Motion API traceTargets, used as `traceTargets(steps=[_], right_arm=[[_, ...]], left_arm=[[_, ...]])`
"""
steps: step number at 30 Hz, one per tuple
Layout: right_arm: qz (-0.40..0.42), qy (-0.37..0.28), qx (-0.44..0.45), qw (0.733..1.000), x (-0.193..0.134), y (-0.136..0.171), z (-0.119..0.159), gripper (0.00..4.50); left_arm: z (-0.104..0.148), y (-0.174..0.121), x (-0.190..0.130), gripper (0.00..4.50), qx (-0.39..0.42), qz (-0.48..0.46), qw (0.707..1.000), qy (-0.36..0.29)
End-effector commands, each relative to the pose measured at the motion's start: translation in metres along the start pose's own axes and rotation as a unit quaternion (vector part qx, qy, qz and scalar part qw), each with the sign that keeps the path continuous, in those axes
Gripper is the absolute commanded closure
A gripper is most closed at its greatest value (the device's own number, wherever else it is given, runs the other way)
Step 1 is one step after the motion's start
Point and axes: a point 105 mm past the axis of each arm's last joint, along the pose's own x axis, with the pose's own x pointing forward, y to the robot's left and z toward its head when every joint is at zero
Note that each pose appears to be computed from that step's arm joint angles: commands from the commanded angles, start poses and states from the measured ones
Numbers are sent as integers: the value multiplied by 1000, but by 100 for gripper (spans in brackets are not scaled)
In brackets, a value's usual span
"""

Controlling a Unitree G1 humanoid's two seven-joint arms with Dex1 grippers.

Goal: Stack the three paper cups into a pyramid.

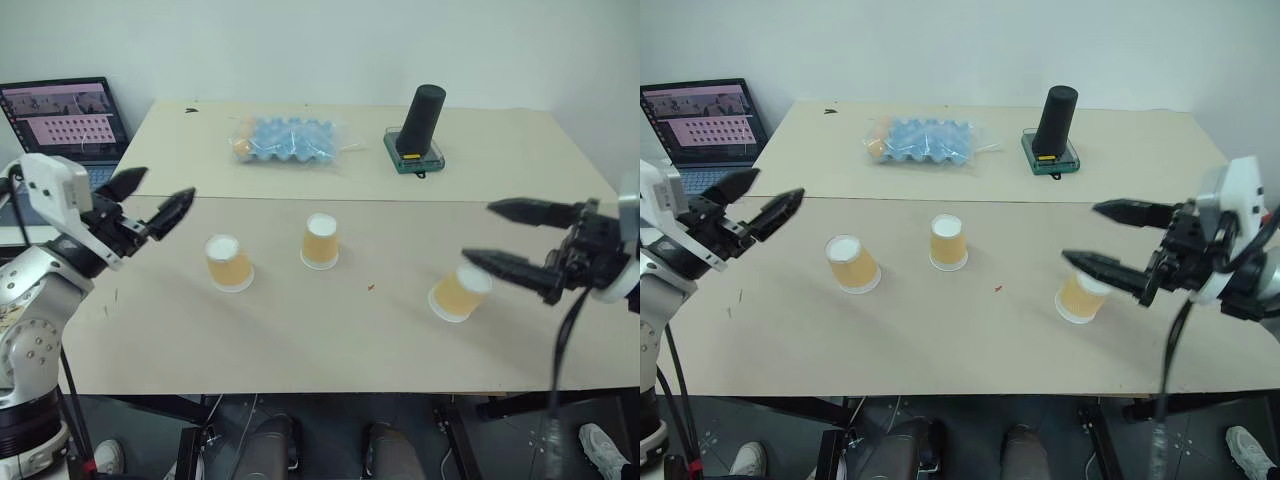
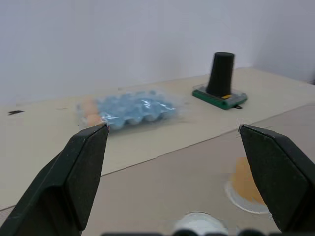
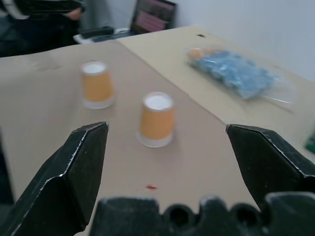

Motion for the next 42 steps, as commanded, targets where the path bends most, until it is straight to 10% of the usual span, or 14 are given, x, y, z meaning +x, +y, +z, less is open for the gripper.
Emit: traceTargets(steps=[1, 13, 42], right_arm=[[33, 11, -9, 999, 9, 10, -1, 2], [47, -1, -5, 999, 18, 16, 1, 2], [32, -3, 12, 999, 20, 25, 0, 2]], left_arm=[[5, -34, -7, 0, -11, -68, 998, 17], [-56, -1, -38, 0, 33, 13, 987, 158], [-92, 6, 18, 0, 21, -33, 988, 151]])
